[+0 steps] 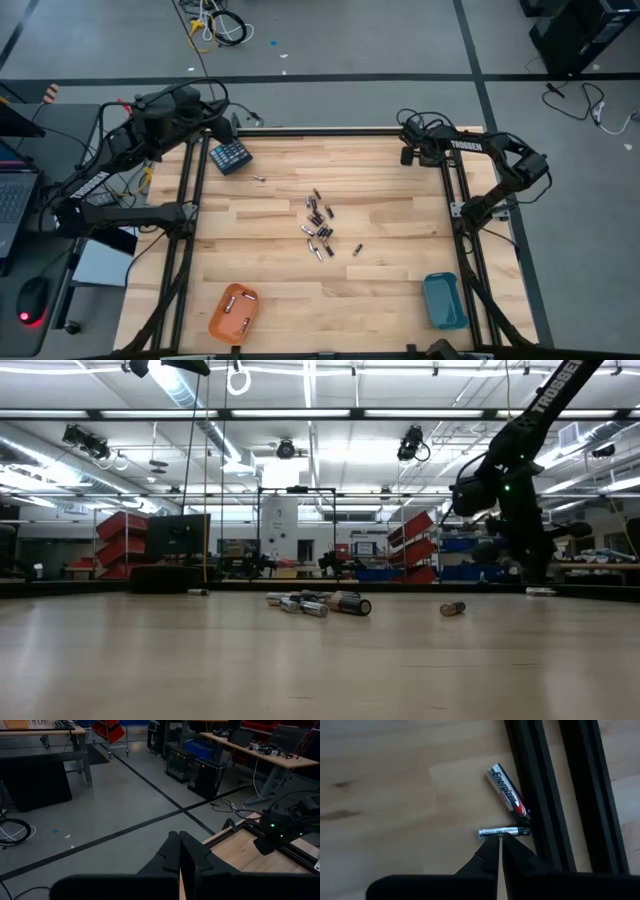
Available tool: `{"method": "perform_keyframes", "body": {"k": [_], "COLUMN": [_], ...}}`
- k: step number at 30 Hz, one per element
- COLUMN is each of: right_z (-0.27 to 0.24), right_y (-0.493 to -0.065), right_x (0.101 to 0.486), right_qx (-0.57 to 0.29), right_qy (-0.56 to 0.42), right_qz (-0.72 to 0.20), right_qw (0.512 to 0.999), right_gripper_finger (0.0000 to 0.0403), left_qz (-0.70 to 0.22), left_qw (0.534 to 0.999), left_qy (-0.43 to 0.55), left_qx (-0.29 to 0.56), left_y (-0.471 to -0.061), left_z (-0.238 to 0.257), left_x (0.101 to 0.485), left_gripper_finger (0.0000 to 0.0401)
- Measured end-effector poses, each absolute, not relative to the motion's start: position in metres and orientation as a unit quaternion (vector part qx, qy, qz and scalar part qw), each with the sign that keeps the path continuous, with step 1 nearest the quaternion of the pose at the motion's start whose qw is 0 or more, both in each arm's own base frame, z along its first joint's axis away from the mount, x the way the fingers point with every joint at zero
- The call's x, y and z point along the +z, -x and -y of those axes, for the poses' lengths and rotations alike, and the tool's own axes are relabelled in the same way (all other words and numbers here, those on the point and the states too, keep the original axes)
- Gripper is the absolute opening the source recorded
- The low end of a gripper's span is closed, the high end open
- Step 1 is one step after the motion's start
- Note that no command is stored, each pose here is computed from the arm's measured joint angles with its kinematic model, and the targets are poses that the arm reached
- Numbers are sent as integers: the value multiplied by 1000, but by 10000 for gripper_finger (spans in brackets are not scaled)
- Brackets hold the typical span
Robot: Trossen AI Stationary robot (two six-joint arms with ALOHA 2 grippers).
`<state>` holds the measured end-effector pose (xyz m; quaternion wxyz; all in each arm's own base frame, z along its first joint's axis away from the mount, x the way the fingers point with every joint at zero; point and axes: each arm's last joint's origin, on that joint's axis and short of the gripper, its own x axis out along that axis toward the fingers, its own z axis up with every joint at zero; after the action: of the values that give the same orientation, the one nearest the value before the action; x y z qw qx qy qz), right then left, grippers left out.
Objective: Sort batteries
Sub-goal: Put the silver battery into the orange bin
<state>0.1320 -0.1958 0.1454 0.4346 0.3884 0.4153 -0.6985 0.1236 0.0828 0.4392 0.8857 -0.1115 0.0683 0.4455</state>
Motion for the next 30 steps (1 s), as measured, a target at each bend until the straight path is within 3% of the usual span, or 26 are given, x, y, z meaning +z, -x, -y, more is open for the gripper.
{"method": "perform_keyframes", "body": {"k": [21,30], "right_z": [201,204], "right_y": [-134,-134], "right_x": [147,147], "right_qx": [-744,-753], "right_qy": [-406,-426], "right_qz": [-332,-293], "right_qw": [414,406], "right_gripper_finger": [41,41], "left_qz": [-63,1], "left_qw": [891,897], "left_qy": [79,61], "left_qx": [442,438], "left_y": [-124,-125], "left_z": [-83,-83], "left_x": [443,457], "left_gripper_finger": [0,0]}}
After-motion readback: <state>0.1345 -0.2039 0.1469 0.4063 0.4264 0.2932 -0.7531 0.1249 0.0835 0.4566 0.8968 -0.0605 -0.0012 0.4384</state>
